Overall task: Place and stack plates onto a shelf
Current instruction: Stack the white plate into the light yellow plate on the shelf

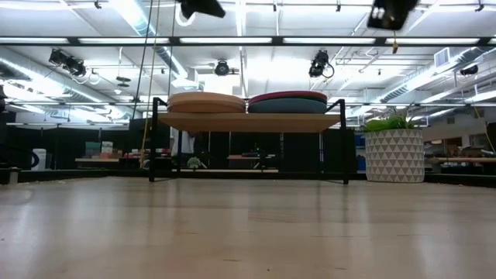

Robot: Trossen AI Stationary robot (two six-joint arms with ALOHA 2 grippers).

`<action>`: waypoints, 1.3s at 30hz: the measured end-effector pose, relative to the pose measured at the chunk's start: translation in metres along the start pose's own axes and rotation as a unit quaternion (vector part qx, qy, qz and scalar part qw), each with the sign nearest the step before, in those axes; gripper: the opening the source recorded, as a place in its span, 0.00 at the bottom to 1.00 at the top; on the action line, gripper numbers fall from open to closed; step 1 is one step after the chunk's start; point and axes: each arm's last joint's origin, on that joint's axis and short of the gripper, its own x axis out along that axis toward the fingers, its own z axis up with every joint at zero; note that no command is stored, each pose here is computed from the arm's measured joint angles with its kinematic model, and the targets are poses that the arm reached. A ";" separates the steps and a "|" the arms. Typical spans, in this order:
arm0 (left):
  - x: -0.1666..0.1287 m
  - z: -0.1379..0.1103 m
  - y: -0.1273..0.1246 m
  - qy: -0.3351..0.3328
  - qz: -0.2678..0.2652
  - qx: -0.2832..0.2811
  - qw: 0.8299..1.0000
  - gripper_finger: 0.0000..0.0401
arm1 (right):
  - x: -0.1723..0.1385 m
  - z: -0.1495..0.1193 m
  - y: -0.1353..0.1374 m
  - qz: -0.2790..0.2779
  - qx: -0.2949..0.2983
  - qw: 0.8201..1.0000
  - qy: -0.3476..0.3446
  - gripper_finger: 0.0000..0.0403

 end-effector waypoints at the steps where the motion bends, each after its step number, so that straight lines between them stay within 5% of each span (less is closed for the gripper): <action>1: 0.000 0.002 -0.003 -0.007 -0.004 0.005 1.000 0.02 | 0.012 -0.003 0.000 0.009 -0.002 1.000 0.008 0.30; 11: 0.001 -0.007 -0.023 -0.032 -0.029 0.022 0.999 0.01 | 0.114 -0.059 0.002 0.041 -0.012 0.992 0.123 0.30; 20: -0.012 -0.044 -0.025 -0.100 0.001 -0.060 0.993 0.02 | 0.163 -0.095 0.009 0.056 -0.057 0.986 0.145 0.34; 30: -0.035 -0.058 -0.025 -0.105 0.007 -0.101 0.989 0.02 | 0.204 -0.110 0.013 -0.034 -0.140 0.975 0.167 0.42; 39: -0.057 -0.061 -0.023 -0.121 0.007 -0.106 0.987 0.03 | 0.227 -0.116 0.015 -0.077 -0.134 0.972 0.178 0.27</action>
